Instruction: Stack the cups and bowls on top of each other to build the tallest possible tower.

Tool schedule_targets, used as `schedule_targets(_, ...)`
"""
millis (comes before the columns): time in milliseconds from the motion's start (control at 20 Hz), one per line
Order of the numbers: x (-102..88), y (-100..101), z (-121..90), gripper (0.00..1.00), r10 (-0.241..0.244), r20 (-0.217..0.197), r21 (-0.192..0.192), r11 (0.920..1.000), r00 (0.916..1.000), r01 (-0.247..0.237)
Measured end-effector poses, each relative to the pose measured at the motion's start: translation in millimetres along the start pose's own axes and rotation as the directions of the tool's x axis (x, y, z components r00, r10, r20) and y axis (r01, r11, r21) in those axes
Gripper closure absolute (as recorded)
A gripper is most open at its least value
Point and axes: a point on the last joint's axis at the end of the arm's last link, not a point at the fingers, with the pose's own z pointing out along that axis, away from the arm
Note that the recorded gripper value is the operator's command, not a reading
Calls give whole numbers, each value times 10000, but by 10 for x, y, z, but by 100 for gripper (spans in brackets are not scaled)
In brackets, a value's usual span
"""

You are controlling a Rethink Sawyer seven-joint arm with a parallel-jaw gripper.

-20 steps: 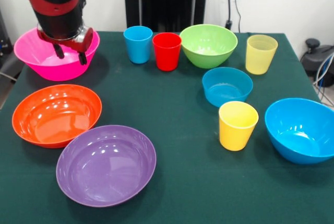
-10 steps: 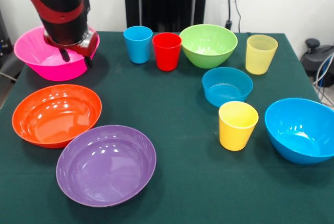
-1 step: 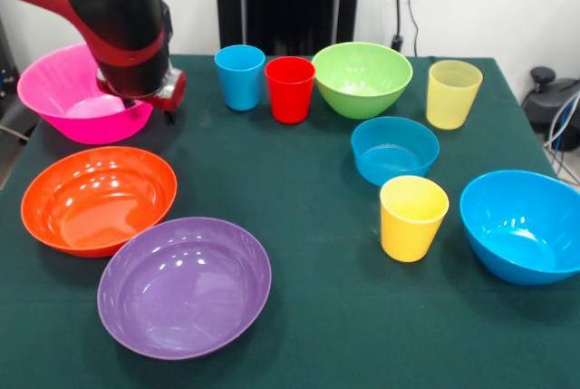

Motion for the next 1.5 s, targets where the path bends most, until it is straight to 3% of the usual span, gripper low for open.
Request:
schedule_targets(400, 25, 84, 67, 0, -167, -261, 435, 9989, 9995, 178)
schedule_targets(650, 30, 90, 64, 0, -179, -265, 475, 9987, 9995, 192)
schedule_targets(700, 32, 80, 63, 100, -169, -268, 491, 9986, 9995, 182)
schedule_targets(1500, -10, -11, -44, 100, -43, -157, 613, 9981, 9999, 52)
